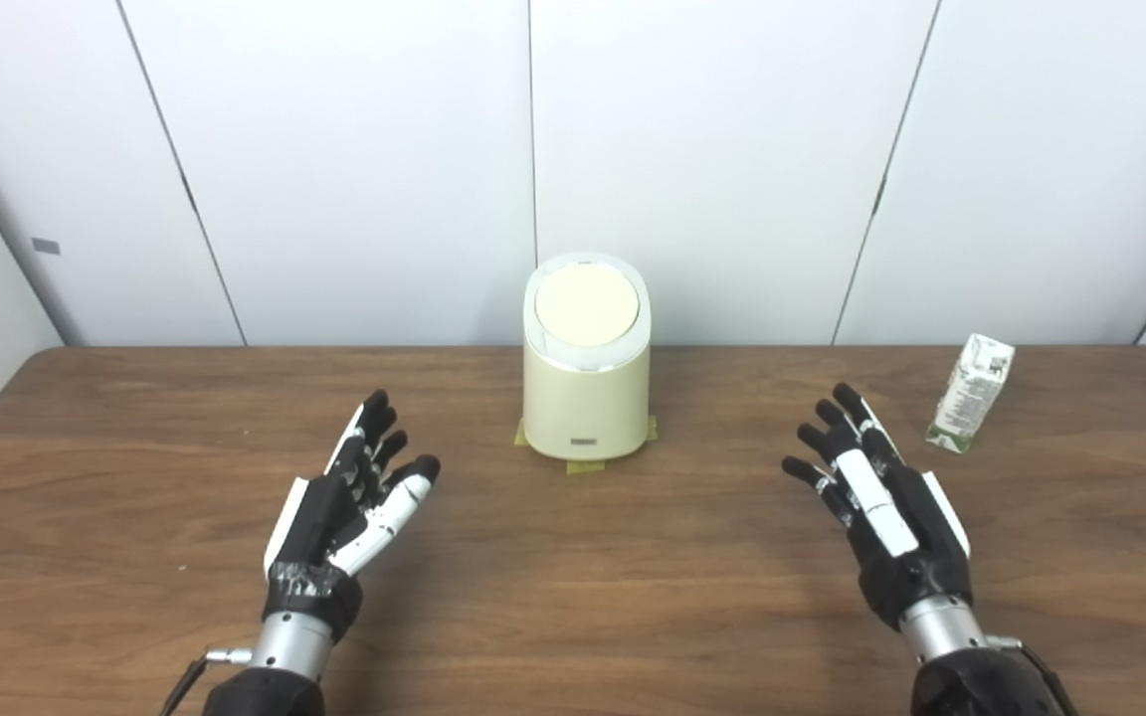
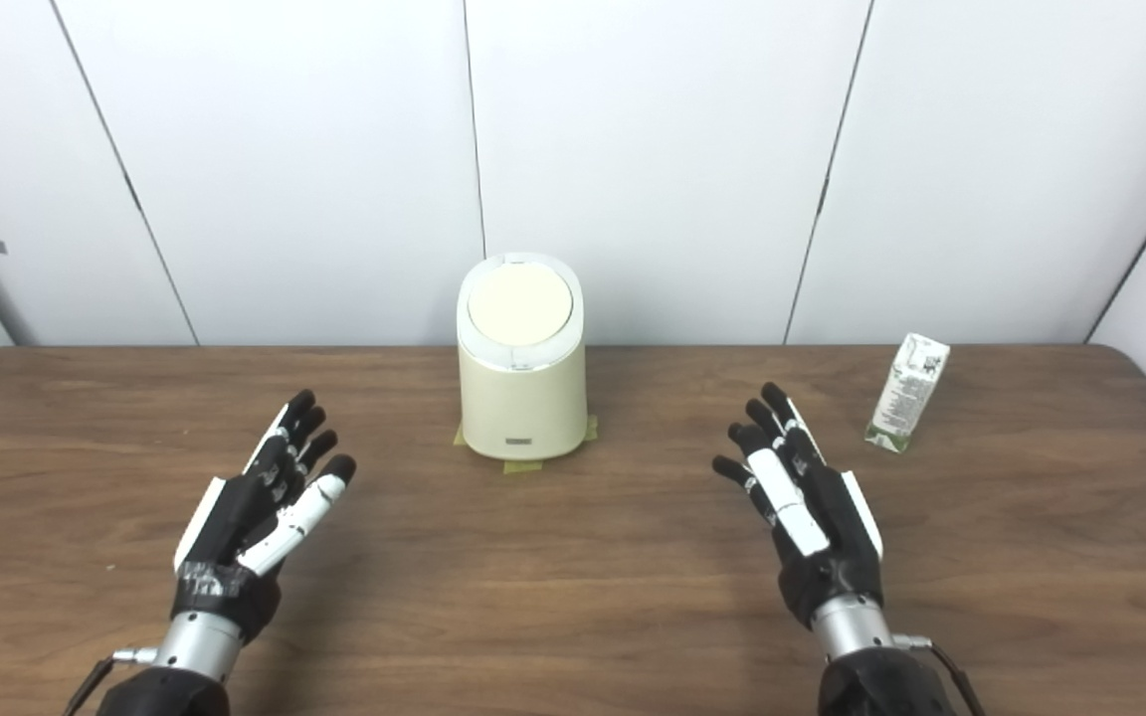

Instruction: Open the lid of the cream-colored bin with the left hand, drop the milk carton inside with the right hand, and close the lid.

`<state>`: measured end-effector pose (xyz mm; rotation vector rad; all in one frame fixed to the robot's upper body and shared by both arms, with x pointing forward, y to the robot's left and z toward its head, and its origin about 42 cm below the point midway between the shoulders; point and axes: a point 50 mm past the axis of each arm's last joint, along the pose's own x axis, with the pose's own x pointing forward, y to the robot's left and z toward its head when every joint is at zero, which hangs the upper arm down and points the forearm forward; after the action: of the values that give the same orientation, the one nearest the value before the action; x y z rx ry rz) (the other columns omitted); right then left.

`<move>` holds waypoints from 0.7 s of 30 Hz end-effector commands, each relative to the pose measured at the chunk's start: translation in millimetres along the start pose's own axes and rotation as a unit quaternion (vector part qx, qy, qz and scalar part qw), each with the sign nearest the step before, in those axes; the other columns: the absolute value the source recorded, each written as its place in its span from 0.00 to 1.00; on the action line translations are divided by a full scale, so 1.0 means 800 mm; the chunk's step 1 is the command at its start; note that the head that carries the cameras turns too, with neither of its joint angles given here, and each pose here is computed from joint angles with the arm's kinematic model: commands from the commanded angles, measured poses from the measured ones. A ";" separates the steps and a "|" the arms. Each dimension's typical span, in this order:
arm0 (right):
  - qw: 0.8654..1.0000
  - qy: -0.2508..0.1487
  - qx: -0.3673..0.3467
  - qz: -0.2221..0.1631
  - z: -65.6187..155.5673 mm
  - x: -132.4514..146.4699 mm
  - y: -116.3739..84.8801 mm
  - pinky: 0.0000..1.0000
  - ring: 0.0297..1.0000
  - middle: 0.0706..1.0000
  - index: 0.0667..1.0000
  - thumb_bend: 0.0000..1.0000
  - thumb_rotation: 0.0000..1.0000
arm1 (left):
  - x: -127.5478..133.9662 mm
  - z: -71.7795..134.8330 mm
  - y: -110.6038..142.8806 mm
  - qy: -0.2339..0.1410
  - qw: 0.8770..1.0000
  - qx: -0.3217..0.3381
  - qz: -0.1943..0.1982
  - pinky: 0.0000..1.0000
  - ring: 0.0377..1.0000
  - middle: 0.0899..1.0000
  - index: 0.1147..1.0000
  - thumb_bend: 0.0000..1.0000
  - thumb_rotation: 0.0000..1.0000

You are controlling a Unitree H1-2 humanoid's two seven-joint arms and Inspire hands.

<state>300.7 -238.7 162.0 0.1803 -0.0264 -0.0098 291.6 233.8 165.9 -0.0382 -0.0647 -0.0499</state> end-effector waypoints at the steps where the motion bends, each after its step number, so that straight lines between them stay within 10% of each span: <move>1: 0.999 -0.041 0.009 0.016 0.024 0.012 0.009 0.79 0.91 0.95 0.95 0.69 0.58 | 0.012 0.021 -0.005 -0.041 0.999 0.006 -0.012 0.89 0.97 1.00 1.00 0.54 0.28; 16: 0.999 -0.043 -0.002 0.019 0.025 0.011 0.009 0.79 0.90 0.95 0.96 0.68 0.58 | 0.013 0.023 -0.005 -0.040 0.999 0.007 -0.002 0.87 0.96 0.99 1.00 0.52 0.25; 21: 0.999 -0.041 -0.002 0.018 0.025 0.012 0.007 0.79 0.91 0.95 0.96 0.68 0.58 | 0.021 0.041 -0.008 -0.046 0.992 0.118 0.021 0.90 0.92 0.95 1.00 0.55 0.40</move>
<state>301.3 -238.5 162.3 0.1761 -0.0268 -0.0053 294.5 230.9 170.7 0.1358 -0.0601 -0.0231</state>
